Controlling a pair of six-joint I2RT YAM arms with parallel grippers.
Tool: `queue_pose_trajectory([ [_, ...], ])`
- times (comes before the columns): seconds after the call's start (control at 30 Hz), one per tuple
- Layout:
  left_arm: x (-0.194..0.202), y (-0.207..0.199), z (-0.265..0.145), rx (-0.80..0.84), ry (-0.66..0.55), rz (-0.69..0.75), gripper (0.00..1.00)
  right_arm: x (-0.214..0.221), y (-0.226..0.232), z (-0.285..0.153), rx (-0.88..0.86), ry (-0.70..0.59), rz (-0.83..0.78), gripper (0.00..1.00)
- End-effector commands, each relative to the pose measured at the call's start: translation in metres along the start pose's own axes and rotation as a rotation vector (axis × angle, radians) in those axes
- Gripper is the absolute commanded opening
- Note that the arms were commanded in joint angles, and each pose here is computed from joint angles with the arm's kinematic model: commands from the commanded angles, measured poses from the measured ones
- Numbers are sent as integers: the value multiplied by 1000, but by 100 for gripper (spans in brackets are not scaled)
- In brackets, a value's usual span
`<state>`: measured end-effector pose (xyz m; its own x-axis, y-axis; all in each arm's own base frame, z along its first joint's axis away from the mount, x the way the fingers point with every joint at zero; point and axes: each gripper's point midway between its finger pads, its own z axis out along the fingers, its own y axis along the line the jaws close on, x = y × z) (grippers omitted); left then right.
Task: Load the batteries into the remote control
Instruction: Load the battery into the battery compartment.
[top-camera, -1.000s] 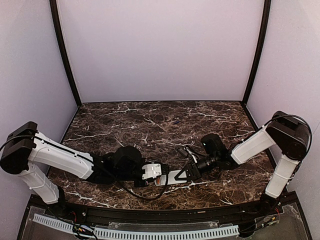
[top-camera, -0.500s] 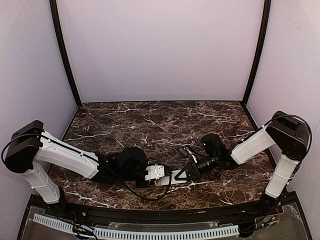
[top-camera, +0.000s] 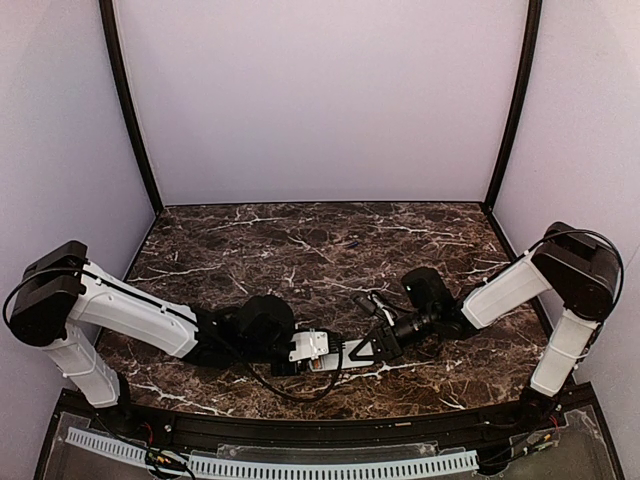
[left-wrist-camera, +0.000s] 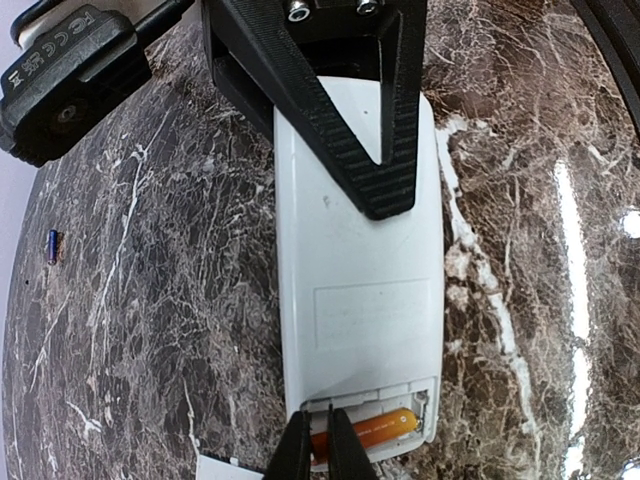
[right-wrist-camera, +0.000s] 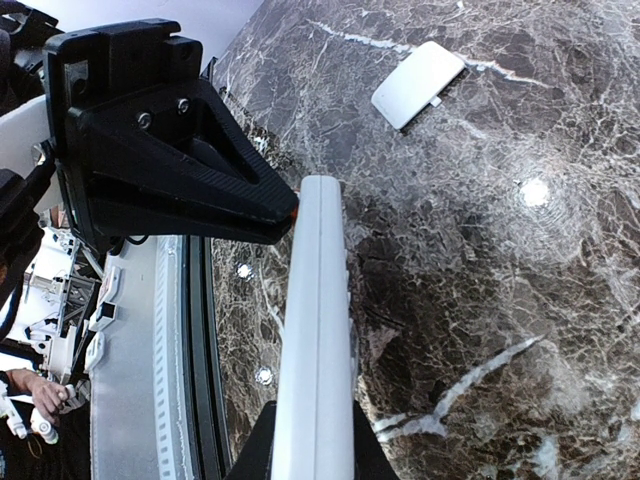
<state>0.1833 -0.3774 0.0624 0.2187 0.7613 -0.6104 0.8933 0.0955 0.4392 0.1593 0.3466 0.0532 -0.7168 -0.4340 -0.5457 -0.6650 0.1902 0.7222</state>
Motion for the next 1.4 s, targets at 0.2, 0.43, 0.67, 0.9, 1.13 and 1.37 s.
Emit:
queue_pose_trajectory([
  [0.2, 15, -13, 2, 32, 33, -19, 6, 3, -3, 3, 22, 14, -5, 0],
  [0.43, 20, -20, 4, 44, 12, -22, 5, 3, -2, 3, 15, 16, -18, 0],
  [0.67, 29, -30, 6, 56, -8, -32, 4, 5, -1, 3, 10, 19, -20, 0],
  [0.9, 40, -40, 8, 56, -41, -43, 4, 7, -1, 2, 8, 20, -15, 0],
  [1.13, 55, -42, 12, 18, -35, -19, 5, 8, -2, 1, 4, 22, -8, 0],
  [1.37, 57, -30, 9, -53, -39, -8, 10, 10, -3, -1, 13, 24, 7, 0],
])
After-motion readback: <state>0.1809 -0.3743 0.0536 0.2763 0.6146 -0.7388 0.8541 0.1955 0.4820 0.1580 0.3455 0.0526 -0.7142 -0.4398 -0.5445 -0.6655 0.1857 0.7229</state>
